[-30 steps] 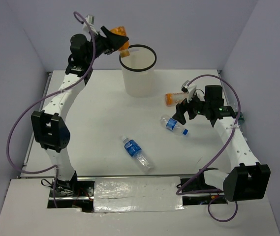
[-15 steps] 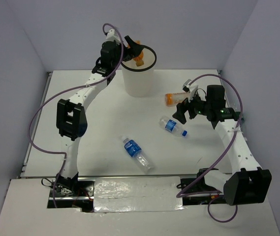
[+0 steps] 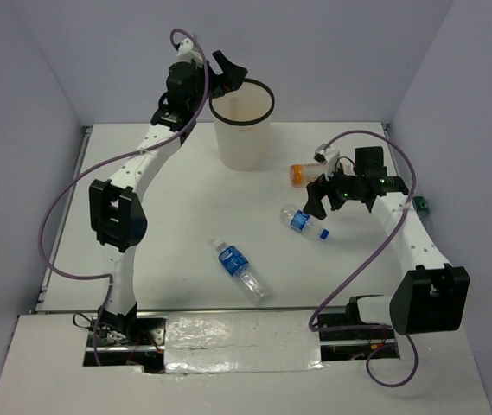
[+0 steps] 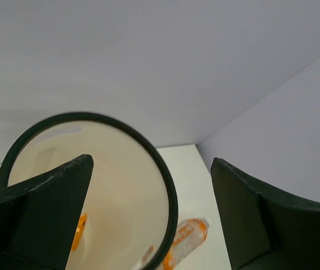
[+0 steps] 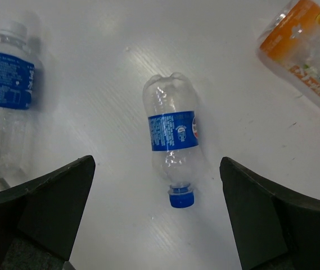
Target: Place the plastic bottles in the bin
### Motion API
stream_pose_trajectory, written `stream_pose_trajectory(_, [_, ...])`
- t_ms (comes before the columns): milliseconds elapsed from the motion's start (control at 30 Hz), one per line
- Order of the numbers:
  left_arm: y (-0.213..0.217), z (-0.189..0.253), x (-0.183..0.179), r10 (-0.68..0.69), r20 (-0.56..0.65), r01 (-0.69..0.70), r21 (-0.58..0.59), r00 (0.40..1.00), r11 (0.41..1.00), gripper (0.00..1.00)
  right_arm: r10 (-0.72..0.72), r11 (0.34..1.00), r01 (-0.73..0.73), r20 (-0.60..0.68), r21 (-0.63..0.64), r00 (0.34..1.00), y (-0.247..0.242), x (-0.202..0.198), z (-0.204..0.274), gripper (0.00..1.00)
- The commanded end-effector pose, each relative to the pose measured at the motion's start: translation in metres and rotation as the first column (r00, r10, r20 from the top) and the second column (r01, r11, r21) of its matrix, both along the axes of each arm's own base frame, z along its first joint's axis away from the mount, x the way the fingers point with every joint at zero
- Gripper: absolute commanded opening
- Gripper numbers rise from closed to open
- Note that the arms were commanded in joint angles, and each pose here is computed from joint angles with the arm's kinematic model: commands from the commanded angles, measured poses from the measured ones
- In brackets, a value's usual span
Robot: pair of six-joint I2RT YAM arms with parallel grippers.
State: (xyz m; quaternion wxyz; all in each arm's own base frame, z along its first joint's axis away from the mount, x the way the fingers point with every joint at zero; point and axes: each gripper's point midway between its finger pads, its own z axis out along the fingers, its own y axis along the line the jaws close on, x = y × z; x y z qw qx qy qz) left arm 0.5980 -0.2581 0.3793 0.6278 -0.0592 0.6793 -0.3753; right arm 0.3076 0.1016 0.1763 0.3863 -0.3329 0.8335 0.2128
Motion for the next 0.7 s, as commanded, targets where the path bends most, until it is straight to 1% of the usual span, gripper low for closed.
stream_pose_trajectory(0, [0.029,0.074,-0.042,0.025,0.138,-0.028,0.021,0.99,0.999,1.0,0.092,0.993,-0.095,-0.054,-0.063,0.994,-0.001,-0.009,-0.009,1.0])
stream_pose_trajectory(33, [0.04,0.074,-0.047,0.034,0.133,-0.039,0.037,0.991,0.999,0.99,0.102,0.991,-0.108,-0.066,-0.082,0.993,-0.001,-0.01,-0.014,1.0])
stream_pose_trajectory(100, [0.054,0.076,-0.068,0.021,0.117,-0.028,0.055,0.993,0.998,0.99,0.114,0.986,-0.125,-0.102,-0.114,0.988,-0.002,-0.009,-0.028,1.0])
stream_pose_trajectory(133, [0.07,0.072,-0.073,0.034,0.095,-0.041,0.069,0.995,0.997,1.0,0.121,0.981,-0.136,-0.111,-0.139,0.986,-0.001,-0.009,-0.033,1.0])
stream_pose_trajectory(167, [0.081,0.073,-0.088,0.034,0.083,-0.04,0.076,0.996,0.996,0.99,0.121,0.979,-0.138,-0.119,-0.152,0.986,-0.002,-0.008,-0.037,1.0])
stream_pose_trajectory(200, [0.096,0.069,-0.094,0.035,0.067,-0.041,0.087,0.997,0.995,0.99,0.123,0.976,-0.144,-0.137,-0.162,0.983,-0.001,-0.006,-0.045,1.0])
stream_pose_trajectory(233, [0.122,0.051,-0.127,0.049,-0.005,-0.048,0.105,0.999,0.993,0.99,0.134,0.967,-0.164,-0.158,-0.194,0.978,0.004,-0.001,-0.055,1.0])
stream_pose_trajectory(267, [0.121,0.05,-0.128,0.043,-0.006,-0.042,0.105,0.999,0.994,0.99,0.134,0.967,-0.166,-0.168,-0.194,0.977,0.005,0.001,-0.058,1.0])
stream_pose_trajectory(300, [0.136,0.058,-0.144,0.067,0.001,-0.067,0.107,0.998,0.992,1.0,0.137,0.965,-0.172,-0.177,-0.199,0.975,0.006,0.002,-0.061,1.0])
stream_pose_trajectory(333, [0.143,0.029,-0.152,0.078,-0.069,-0.069,0.121,0.995,0.99,0.99,0.142,0.959,-0.184,-0.2,-0.215,0.969,0.008,0.003,-0.07,1.0])
stream_pose_trajectory(367, [0.148,0.019,-0.159,0.086,-0.09,-0.074,0.13,0.992,0.989,0.99,0.143,0.956,-0.189,-0.202,-0.226,0.969,0.01,0.007,-0.071,1.0])
stream_pose_trajectory(467, [0.166,-0.025,-0.198,0.12,-0.177,-0.096,0.137,0.977,0.986,0.99,0.146,0.935,-0.211,-0.233,-0.285,0.962,0.012,0.012,-0.088,0.99])
stream_pose_trajectory(567, [0.175,-0.056,-0.217,0.148,-0.253,-0.121,0.119,0.956,0.985,0.99,0.156,0.92,-0.238,-0.265,-0.312,0.952,0.015,0.013,-0.103,0.96])
stream_pose_trajectory(600, [0.177,-0.073,-0.229,0.156,-0.283,-0.128,0.115,0.946,0.985,0.99,0.152,0.918,-0.239,-0.276,-0.317,0.949,0.015,0.012,-0.108,0.95])
stream_pose_trajectory(667, [0.179,-0.084,-0.239,0.16,-0.306,-0.139,0.09,0.938,0.986,0.99,0.148,0.907,-0.246,-0.289,-0.341,0.946,0.017,0.013,-0.119,0.91])
